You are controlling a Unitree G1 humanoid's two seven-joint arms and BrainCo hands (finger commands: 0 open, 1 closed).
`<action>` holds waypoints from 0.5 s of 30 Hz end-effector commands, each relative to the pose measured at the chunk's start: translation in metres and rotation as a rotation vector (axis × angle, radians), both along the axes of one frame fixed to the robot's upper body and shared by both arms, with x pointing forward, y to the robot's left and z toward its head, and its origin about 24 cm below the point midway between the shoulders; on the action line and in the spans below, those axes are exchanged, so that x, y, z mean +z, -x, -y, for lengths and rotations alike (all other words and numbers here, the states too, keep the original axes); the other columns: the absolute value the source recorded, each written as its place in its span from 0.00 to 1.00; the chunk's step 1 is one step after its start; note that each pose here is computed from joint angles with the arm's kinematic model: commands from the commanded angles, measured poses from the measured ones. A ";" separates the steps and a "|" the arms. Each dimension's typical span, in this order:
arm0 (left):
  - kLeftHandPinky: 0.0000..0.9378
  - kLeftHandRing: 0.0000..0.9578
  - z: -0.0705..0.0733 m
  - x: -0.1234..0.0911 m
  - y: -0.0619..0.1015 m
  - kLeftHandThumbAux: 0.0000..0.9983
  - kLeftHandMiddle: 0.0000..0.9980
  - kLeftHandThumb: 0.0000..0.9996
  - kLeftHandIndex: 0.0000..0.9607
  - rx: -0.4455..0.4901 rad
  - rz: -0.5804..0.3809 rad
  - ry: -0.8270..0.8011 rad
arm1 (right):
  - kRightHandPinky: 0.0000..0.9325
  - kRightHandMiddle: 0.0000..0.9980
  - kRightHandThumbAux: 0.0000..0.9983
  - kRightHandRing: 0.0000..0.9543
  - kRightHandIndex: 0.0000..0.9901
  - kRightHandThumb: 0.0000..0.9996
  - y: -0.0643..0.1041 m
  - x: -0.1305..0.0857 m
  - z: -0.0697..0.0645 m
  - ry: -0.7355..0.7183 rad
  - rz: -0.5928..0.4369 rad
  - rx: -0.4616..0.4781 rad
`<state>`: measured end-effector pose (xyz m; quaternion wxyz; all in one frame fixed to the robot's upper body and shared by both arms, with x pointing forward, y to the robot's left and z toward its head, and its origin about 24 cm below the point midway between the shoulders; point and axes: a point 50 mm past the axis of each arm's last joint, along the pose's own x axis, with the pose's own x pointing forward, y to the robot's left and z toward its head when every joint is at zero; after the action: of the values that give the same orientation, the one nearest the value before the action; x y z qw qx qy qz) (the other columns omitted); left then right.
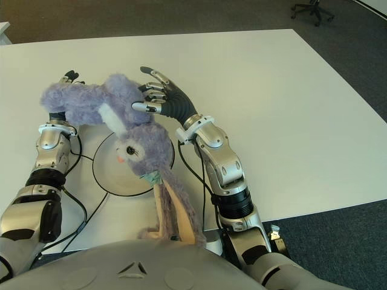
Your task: Put the doll into the plate.
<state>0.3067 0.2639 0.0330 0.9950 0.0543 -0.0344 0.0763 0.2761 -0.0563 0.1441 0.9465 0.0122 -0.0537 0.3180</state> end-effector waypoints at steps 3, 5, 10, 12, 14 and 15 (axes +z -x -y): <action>0.16 0.14 0.010 -0.046 0.026 0.42 0.11 0.00 0.00 0.018 -0.160 0.048 | 0.12 0.07 0.69 0.07 0.07 0.04 -0.020 0.001 0.009 -0.029 0.012 -0.086; 0.16 0.14 0.009 -0.046 0.026 0.42 0.11 0.00 0.00 0.020 -0.164 0.043 | 0.12 0.08 0.68 0.08 0.07 0.04 -0.030 -0.001 0.015 -0.024 0.005 -0.112; 0.16 0.13 0.008 -0.046 0.026 0.42 0.10 0.00 0.00 0.018 -0.167 0.031 | 0.13 0.09 0.64 0.09 0.06 0.03 -0.051 -0.005 0.029 -0.012 -0.008 -0.175; 0.16 0.13 0.007 -0.046 0.027 0.42 0.10 0.00 0.00 0.017 -0.164 0.024 | 0.14 0.09 0.63 0.10 0.07 0.03 -0.060 -0.005 0.036 -0.014 -0.004 -0.206; 0.16 0.12 0.006 -0.045 0.028 0.42 0.10 0.00 0.00 0.016 -0.160 0.016 | 0.14 0.11 0.61 0.12 0.11 0.03 -0.068 -0.003 0.042 -0.021 0.003 -0.239; 0.15 0.12 0.006 -0.045 0.028 0.43 0.10 0.00 0.00 0.016 -0.159 0.013 | 0.14 0.12 0.60 0.12 0.11 0.03 -0.071 -0.003 0.045 -0.024 0.006 -0.248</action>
<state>0.3069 0.2649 0.0326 0.9947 0.0593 -0.0322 0.0773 0.3364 -0.0934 0.1397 0.9744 0.0150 -0.0560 0.2173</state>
